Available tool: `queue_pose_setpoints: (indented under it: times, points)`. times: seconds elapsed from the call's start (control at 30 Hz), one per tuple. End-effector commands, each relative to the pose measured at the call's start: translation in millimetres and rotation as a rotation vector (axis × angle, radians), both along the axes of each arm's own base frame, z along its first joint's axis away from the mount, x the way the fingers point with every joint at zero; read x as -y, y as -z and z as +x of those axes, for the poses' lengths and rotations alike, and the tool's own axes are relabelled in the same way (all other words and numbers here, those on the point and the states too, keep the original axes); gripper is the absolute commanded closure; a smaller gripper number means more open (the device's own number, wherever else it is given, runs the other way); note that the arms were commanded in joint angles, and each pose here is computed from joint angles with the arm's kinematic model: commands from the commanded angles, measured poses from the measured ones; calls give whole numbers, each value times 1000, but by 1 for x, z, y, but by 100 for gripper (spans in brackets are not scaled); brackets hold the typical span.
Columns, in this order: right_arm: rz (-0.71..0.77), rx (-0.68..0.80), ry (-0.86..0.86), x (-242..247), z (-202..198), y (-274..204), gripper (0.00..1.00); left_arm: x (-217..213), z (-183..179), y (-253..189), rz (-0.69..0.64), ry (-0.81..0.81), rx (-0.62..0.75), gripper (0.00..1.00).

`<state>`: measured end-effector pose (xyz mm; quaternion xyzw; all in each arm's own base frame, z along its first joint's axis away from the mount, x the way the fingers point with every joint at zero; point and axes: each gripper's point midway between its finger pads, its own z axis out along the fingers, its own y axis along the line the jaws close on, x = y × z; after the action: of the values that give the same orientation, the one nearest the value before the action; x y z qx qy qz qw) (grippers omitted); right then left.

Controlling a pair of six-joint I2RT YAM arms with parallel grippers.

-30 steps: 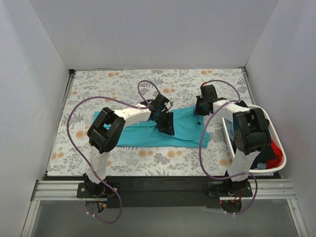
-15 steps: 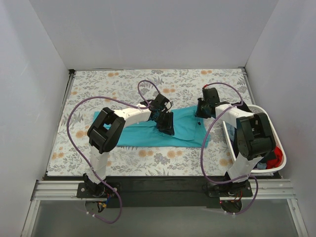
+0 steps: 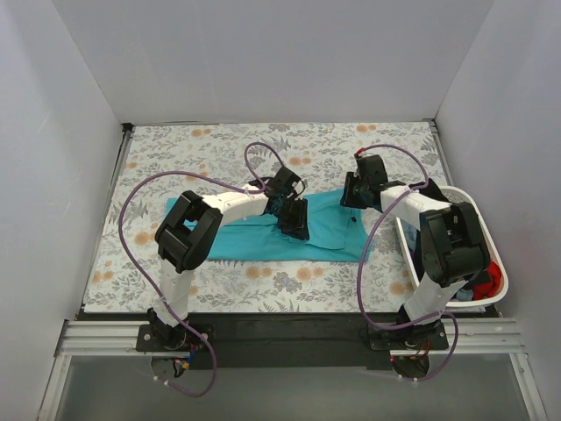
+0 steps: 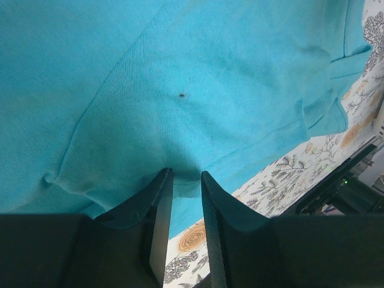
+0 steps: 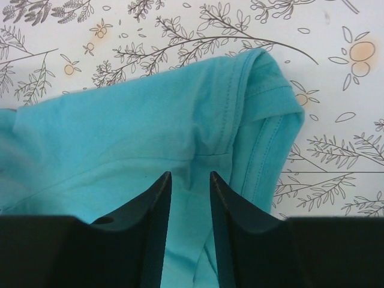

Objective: Fold and stack the t-shirts
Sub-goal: Fold the tshirt

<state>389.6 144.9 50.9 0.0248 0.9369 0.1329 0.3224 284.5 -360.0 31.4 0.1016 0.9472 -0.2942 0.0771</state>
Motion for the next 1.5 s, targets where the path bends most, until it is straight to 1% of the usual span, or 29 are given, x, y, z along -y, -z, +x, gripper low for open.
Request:
queue_pose_setpoints:
  times: [0.0, 0.17, 0.2, 0.27, 0.3, 0.4, 0.57, 0.77, 1.07, 1.47]
  points:
    - [6, 31, -31, -11, 11, -3, 65, 4, 8, -20, -22, 5, 50, 76]
    - [1, 13, -26, -14, 9, 3, 74, 3, 8, -19, -17, 5, 49, 75]
    - [3, 12, -23, -15, 8, 3, 80, 2, 8, -19, -14, 5, 49, 75]
    - [6, 17, -25, -17, 7, 1, 86, 2, 9, -19, -15, 4, 53, 76]
    - [8, 26, -24, -18, 7, -3, 91, 2, 8, -19, -13, 4, 51, 75]
    - [5, 42, -27, -24, 4, -14, 99, 2, 8, -19, -12, 2, 50, 76]
    - [2, 69, -23, -33, -3, -32, 99, 3, 10, -21, -18, 0, 53, 76]
    - [9, 75, -30, -41, -7, -40, 99, 4, 11, -22, -20, -2, 56, 76]
    - [6, 31, -46, -56, -11, -26, 99, 2, 11, -25, -17, -13, 63, 76]
    - [-85, -35, -12, -32, -35, 8, 99, 2, 17, -44, -46, -33, 94, 76]
